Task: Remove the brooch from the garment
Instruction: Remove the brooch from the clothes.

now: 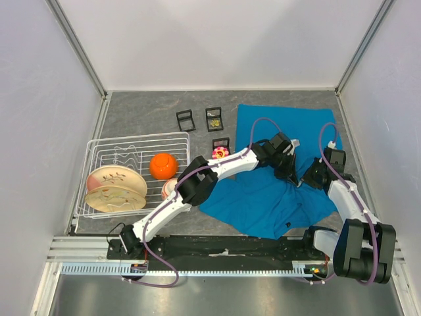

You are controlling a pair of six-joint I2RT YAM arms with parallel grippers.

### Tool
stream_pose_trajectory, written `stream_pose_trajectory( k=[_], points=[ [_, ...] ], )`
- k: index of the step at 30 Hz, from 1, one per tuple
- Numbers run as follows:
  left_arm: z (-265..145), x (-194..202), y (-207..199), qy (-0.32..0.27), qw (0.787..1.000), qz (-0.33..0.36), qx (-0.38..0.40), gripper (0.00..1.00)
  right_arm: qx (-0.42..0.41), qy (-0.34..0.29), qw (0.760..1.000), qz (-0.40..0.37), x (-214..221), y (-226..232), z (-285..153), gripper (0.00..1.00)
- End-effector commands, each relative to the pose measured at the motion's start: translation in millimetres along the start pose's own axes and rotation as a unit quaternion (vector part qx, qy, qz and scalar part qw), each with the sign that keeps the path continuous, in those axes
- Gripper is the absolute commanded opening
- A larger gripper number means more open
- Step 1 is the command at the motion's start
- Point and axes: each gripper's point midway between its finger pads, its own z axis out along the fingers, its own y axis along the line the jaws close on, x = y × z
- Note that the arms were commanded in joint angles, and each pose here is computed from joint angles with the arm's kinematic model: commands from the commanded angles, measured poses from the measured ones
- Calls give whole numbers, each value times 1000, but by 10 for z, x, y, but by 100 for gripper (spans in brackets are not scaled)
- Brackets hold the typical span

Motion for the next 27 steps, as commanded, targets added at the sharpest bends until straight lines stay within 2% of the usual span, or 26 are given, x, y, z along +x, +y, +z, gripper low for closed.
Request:
stream_pose_trajectory(
  k=[1, 9, 13, 17, 19, 20, 21, 23, 25, 27],
  points=[
    [-144, -80, -780, -5, 994, 29, 101, 6, -84, 48, 995, -8, 214, 326, -27, 0],
    [-185, 29, -817, 34, 990, 35, 132, 7, -101, 58, 992, -53, 265, 413, -24, 0],
    [-148, 48, -702, 47, 990, 22, 133, 9, -99, 41, 992, -61, 228, 439, -57, 0],
    [-291, -144, -545, 33, 992, 13, 124, 9, -64, 22, 997, -42, 177, 333, -91, 0],
    [-359, -173, -472, 24, 993, 25, 116, 16, -53, 14, 998, -35, 155, 298, -97, 0],
    [-530, -239, -644, 11, 991, 43, 129, 19, -35, 6, 999, -24, 123, 245, -91, 0],
    [-514, -138, -556, 20, 991, 43, 126, 23, -26, 2, 999, -20, 104, 217, -88, 0],
    [-620, -153, -682, 9, 988, 61, 143, 31, -31, -4, 999, -21, 65, 240, -83, 0],
    [-701, -88, -738, 19, 986, 63, 153, 36, -33, -7, 999, -24, 33, 260, -78, 0],
    [-756, -20, -732, 28, 986, 61, 155, 36, -20, -18, 999, -32, -37, 229, -94, 0]
  ],
)
